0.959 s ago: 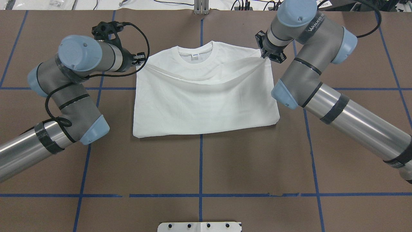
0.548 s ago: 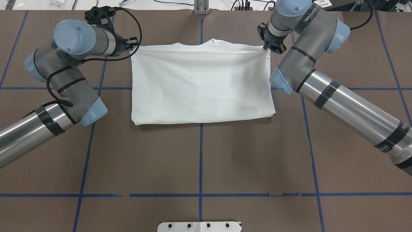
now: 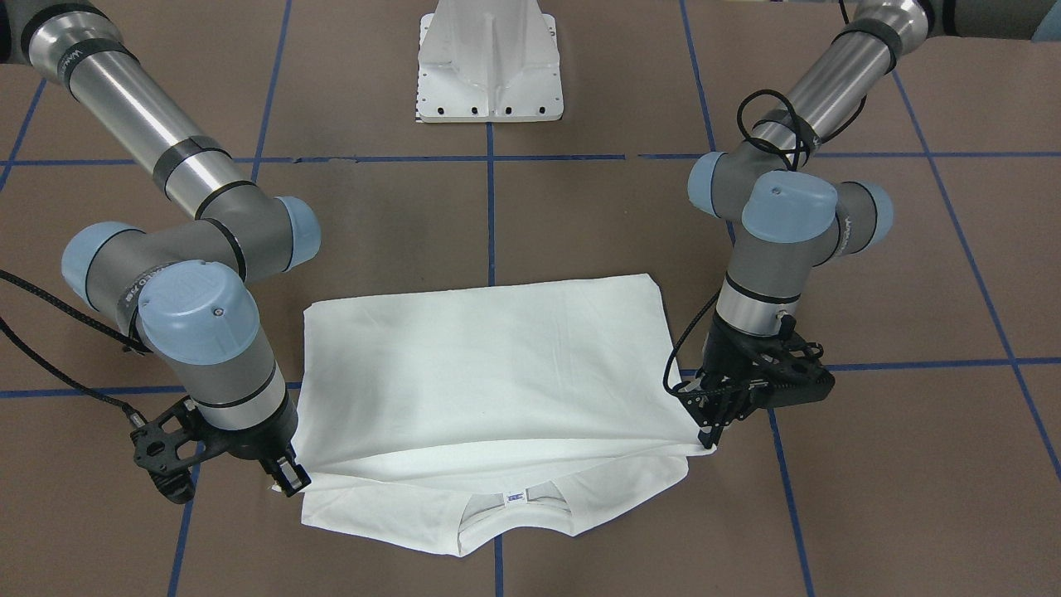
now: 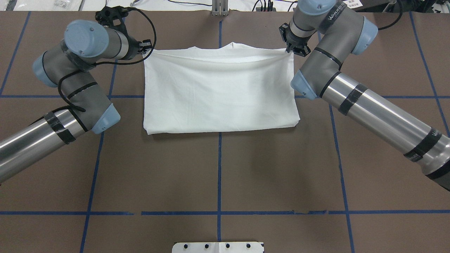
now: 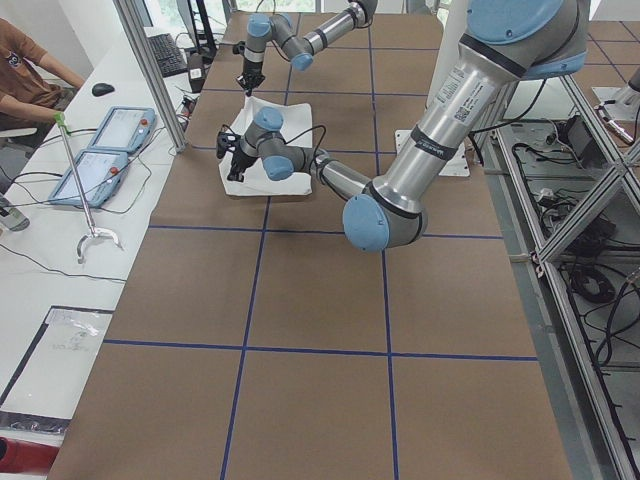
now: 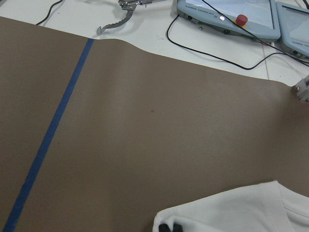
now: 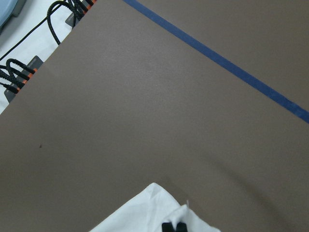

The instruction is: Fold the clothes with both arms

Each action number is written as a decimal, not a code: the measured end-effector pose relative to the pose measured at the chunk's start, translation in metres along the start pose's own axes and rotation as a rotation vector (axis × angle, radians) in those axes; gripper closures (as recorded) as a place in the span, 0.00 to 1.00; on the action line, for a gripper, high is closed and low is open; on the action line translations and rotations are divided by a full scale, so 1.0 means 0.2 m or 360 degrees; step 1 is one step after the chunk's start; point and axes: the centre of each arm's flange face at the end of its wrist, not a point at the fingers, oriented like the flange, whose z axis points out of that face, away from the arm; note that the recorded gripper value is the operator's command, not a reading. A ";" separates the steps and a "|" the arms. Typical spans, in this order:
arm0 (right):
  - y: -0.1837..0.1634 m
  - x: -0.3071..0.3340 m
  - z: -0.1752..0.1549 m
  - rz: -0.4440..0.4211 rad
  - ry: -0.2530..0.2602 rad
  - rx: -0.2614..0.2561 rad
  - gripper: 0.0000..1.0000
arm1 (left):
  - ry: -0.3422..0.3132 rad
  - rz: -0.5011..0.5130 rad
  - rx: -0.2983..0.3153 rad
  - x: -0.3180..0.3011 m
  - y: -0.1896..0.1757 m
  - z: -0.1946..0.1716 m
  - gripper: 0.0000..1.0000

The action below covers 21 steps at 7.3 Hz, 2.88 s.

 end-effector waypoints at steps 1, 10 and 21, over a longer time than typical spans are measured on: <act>0.01 -0.01 0.00 -0.0001 -0.0002 0.0000 0.27 | 0.0009 0.0001 0.0003 -0.02 0.00 0.03 0.89; 0.39 0.71 -0.18 0.0148 -0.0146 -0.0207 0.07 | 0.0086 0.0004 0.0032 -0.08 0.00 0.06 0.54; 0.66 1.02 -0.11 0.0113 -0.0092 -0.0190 1.00 | 0.0083 0.0006 0.0030 -0.10 0.01 0.06 0.54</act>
